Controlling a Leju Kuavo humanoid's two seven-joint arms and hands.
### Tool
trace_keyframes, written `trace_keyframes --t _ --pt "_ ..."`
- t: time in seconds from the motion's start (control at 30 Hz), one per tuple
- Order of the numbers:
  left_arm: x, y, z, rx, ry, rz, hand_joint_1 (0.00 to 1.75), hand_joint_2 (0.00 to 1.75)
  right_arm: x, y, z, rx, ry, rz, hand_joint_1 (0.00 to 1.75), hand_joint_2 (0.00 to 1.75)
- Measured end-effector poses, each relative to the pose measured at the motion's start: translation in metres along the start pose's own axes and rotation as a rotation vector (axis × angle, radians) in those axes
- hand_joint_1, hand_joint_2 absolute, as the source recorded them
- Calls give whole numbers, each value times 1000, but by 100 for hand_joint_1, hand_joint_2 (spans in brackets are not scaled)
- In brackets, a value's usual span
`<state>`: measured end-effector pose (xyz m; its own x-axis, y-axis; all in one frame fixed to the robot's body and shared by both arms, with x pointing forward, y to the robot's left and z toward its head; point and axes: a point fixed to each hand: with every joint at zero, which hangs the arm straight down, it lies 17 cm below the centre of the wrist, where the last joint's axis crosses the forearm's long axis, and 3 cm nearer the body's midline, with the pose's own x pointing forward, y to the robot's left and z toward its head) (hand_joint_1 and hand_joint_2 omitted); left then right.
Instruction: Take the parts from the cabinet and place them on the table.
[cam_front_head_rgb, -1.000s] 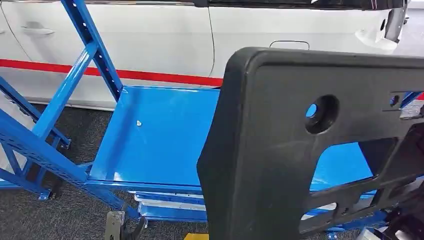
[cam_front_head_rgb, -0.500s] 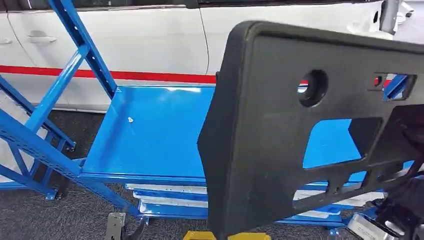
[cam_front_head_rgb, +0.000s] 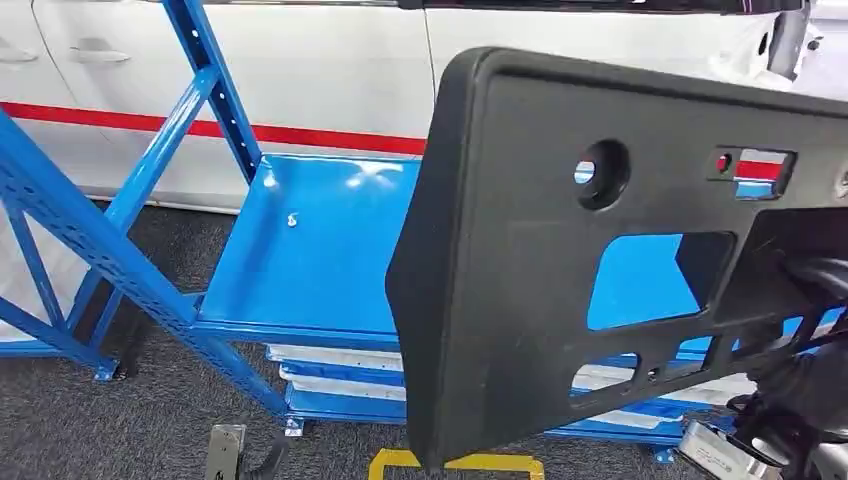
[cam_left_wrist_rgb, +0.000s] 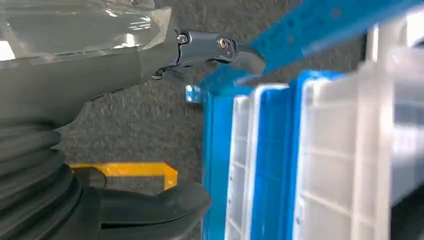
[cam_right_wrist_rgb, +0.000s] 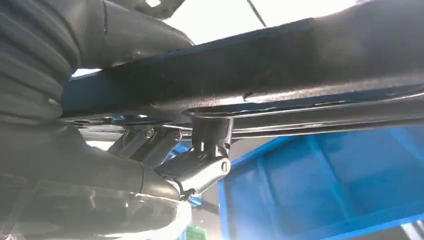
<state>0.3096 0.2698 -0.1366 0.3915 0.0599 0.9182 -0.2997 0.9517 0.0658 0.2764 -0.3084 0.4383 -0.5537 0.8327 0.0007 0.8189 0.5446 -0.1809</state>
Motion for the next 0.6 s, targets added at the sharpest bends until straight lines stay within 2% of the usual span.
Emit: trace_keyframes --t 0.6 --pt "31 9 -5 0 -87 31 0 175 -3 14 13 29 49 -6 169 175"
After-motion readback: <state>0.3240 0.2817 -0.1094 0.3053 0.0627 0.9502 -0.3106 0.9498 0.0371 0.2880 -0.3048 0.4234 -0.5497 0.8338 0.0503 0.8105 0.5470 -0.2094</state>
